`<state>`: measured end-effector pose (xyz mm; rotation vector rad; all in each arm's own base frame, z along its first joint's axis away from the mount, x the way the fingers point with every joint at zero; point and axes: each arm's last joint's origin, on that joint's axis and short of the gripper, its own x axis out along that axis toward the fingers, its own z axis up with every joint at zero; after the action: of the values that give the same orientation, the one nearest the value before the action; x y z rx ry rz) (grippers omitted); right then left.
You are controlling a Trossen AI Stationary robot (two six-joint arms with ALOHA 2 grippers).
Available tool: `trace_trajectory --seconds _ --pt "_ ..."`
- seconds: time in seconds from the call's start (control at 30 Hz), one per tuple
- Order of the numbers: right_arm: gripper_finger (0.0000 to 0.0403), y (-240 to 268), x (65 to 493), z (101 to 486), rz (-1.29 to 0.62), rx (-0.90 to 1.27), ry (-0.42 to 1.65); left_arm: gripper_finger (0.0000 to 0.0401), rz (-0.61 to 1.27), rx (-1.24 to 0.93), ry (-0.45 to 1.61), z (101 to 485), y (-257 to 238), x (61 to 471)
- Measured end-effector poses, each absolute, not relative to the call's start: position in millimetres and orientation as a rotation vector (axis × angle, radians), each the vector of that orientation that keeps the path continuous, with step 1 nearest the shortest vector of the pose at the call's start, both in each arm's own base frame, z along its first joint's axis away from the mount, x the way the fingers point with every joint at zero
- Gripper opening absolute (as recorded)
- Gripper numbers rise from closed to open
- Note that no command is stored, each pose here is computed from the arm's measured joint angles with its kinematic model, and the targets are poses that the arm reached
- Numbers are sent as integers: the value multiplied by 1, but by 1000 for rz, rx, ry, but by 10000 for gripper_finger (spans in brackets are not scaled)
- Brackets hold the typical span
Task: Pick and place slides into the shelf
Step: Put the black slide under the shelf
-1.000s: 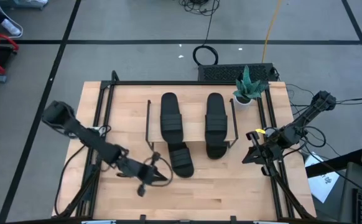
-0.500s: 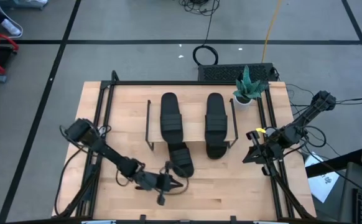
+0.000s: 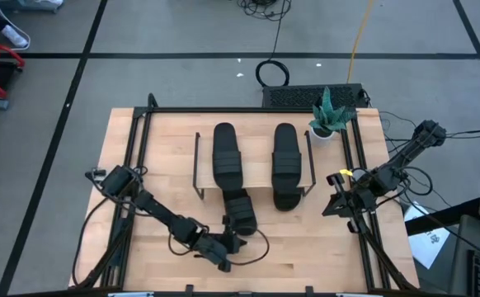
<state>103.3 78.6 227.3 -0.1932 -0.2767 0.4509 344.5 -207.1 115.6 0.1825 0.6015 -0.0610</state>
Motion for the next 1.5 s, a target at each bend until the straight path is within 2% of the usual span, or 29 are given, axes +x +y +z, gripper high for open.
trace_trajectory --seconds 0.57,1.07,1.5 --pt "2 79 104 227 452 -181 -274 0 233 224 722 102 -193 330" --pt "2 79 104 227 454 -168 -270 0 329 269 788 97 -181 325" --pt "2 79 104 227 454 -168 -269 0 333 286 811 97 -174 327"
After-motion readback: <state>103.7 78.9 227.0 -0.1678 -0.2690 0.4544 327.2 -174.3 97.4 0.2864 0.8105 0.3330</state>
